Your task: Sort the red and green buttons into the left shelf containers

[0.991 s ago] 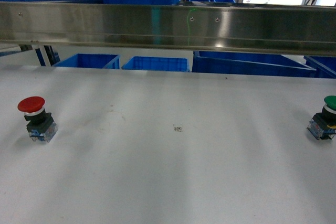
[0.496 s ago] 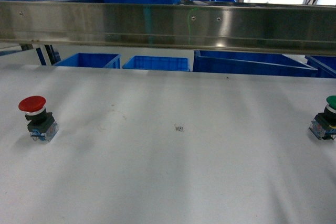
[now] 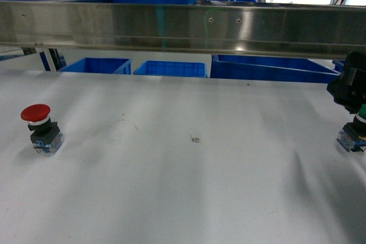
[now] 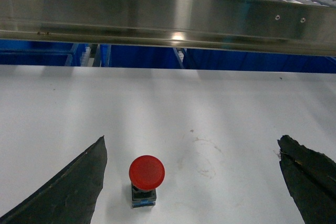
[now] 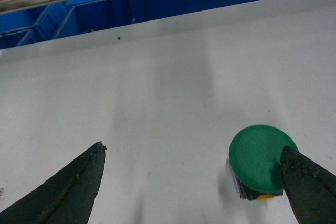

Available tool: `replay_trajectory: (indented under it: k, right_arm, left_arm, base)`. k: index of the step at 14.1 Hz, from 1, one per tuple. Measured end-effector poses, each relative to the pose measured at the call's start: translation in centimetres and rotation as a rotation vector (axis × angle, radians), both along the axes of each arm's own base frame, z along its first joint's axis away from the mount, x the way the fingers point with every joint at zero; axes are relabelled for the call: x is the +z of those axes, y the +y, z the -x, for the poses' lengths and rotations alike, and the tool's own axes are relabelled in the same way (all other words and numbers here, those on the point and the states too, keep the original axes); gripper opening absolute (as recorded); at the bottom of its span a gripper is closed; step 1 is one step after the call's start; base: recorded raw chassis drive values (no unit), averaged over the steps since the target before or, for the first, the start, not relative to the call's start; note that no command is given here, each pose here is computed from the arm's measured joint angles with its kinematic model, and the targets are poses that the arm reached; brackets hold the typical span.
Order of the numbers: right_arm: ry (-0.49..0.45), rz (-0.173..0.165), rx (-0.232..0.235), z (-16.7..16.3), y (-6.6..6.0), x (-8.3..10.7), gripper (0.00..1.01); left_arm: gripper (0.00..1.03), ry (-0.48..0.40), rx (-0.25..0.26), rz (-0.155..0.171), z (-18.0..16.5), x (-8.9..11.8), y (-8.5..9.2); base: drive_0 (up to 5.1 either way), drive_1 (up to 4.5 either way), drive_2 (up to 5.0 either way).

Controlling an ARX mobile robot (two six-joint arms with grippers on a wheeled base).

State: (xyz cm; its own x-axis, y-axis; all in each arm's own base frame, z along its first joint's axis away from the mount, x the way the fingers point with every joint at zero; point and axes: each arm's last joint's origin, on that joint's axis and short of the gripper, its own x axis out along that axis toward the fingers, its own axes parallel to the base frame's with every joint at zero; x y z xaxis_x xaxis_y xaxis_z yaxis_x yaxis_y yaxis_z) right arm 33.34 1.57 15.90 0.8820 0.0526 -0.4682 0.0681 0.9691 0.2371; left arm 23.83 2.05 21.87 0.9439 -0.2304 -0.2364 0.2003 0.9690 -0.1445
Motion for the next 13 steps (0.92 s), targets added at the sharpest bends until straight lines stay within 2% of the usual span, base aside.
replay_trajectory:
  k: [1,4,5,7,9,13]
  right_arm:
    - [-0.003,0.039,-0.007,-0.6,0.0,-0.5,0.98]
    - [0.018,0.121,-0.024,-1.8,-0.1,-1.7,0.98]
    - [0.030,0.130,-0.025,-2.3,-0.2,-2.3,0.98]
    - [0.103,0.121,-0.011,-3.0,-0.5,-4.3,0.98]
    - [0.134,0.109,0.001,-4.0,-0.8,-5.9,0.98]
    - [0.120,0.112,-0.016,-5.4,-1.2,-6.4,0.98]
  left_arm:
    - [0.98,0.000,0.000,0.000,0.0,0.0,0.0]
    - [0.98,-0.001,0.000,0.000,0.0,0.0,0.0]
    - [0.98,0.000,0.000,0.000,0.0,0.0,0.0]
    - [0.98,-0.001,0.000,0.000,0.0,0.0,0.0]
    - [0.98,0.000,0.000,0.000,0.0,0.0,0.0]
    - [0.98,-0.001,0.000,0.000,0.0,0.0,0.0]
  base:
    - [0.0,0.00,0.0]
    - [0.0,0.00,0.0]
    - [0.0,0.00,0.0]
    - [0.0,0.00,0.0]
    - [0.0,0.00,0.0]
    - [0.0,0.00,0.0]
